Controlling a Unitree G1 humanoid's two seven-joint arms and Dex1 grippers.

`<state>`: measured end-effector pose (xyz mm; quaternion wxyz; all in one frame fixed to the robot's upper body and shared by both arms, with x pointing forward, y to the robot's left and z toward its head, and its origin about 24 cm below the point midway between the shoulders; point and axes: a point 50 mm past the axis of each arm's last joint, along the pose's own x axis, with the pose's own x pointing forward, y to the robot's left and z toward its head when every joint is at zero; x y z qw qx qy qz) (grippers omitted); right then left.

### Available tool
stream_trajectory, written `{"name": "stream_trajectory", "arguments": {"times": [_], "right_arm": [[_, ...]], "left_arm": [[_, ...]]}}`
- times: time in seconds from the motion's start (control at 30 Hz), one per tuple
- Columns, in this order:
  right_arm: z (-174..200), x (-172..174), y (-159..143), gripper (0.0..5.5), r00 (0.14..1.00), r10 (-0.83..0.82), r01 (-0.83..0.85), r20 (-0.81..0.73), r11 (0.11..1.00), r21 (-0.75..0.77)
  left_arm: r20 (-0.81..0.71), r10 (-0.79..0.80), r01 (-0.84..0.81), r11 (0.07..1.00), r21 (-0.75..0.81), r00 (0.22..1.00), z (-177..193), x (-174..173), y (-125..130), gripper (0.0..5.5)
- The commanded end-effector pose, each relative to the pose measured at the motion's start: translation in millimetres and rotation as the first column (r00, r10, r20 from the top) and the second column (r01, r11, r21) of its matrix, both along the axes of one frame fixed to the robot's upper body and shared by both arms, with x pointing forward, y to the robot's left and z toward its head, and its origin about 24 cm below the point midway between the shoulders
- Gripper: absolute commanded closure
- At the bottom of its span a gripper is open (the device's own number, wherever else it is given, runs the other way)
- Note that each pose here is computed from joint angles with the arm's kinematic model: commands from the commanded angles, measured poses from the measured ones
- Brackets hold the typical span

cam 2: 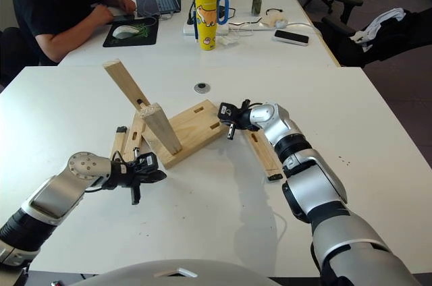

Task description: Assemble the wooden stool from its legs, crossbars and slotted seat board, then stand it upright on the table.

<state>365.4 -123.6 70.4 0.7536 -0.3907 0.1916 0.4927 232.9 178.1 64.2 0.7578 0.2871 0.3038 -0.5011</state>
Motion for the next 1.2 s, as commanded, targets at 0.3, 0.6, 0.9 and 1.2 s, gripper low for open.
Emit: {"name": "stream_trajectory", "arguments": {"times": [0.3,0.6,0.9,1.2], "right_arm": [[-61,-115,-10,5.5,0.817,0.13,-0.165,-0.562,0.986,-0.012],[-46,-129,39,5.5,0.844,0.208,-0.127,-0.495,0.973,0.192],[-49,-119,52,5.5,0.891,0.155,-0.06,-0.426,0.972,0.227],[-21,-114,53,5.5,0.937,0.179,-0.074,-0.3,0.941,0.331]], "left_arm": [[0.141,0.192,-0.202,0.978,0.059,0.971,-23,39,-7,5.48],[0.21,0.203,-0.216,0.976,0.037,0.956,-33,74,-25,5.48],[0.224,0.21,-0.217,0.976,0.007,0.952,-35,88,-36,5.48],[0.218,0.25,-0.254,0.967,-0.008,0.943,-25,77,-11,5.48]]}}
